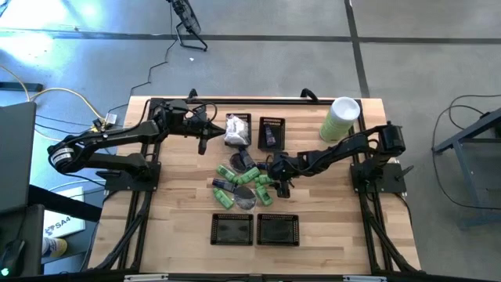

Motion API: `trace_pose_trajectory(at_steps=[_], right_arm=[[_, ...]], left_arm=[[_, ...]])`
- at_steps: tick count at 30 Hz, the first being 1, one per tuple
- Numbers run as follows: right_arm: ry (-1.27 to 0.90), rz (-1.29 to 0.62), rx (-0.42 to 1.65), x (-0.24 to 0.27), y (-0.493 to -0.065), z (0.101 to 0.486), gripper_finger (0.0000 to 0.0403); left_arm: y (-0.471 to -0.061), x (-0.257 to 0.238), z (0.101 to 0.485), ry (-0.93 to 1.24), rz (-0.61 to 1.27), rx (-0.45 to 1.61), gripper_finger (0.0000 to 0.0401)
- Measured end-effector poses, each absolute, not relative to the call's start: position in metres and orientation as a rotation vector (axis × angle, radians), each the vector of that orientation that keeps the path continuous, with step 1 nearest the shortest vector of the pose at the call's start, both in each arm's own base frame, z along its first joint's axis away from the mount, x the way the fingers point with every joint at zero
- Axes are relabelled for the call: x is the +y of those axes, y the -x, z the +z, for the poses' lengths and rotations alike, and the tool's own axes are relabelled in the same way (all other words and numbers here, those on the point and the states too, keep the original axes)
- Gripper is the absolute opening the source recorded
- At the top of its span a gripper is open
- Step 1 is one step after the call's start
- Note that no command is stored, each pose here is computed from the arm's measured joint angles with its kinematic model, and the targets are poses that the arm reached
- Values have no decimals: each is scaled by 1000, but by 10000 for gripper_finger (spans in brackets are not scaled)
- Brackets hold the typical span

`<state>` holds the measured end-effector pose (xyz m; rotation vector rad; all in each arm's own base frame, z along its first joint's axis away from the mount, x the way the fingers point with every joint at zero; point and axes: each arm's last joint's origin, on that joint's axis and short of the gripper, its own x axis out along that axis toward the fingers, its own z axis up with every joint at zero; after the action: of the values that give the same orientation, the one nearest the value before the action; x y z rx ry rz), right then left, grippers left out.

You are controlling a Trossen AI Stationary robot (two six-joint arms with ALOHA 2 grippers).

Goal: Pick & Place Travel size toiletries
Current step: Put the green shampoo into the bottom left black bin

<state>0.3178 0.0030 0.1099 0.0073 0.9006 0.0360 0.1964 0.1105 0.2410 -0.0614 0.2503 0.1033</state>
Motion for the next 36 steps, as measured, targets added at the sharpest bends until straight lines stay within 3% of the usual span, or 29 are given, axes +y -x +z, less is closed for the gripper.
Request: trace_pose_trajectory(at_steps=[13,23,36], right_arm=[[-16,51,879,3,-319,112,215],[-17,57,876,3,-319,112,172],[2,68,852,4,-315,126,170]], left_arm=[[-196,111,241,54,108,250,12],[-196,111,241,53,108,250,12],[-197,111,242,51,108,242,12]])
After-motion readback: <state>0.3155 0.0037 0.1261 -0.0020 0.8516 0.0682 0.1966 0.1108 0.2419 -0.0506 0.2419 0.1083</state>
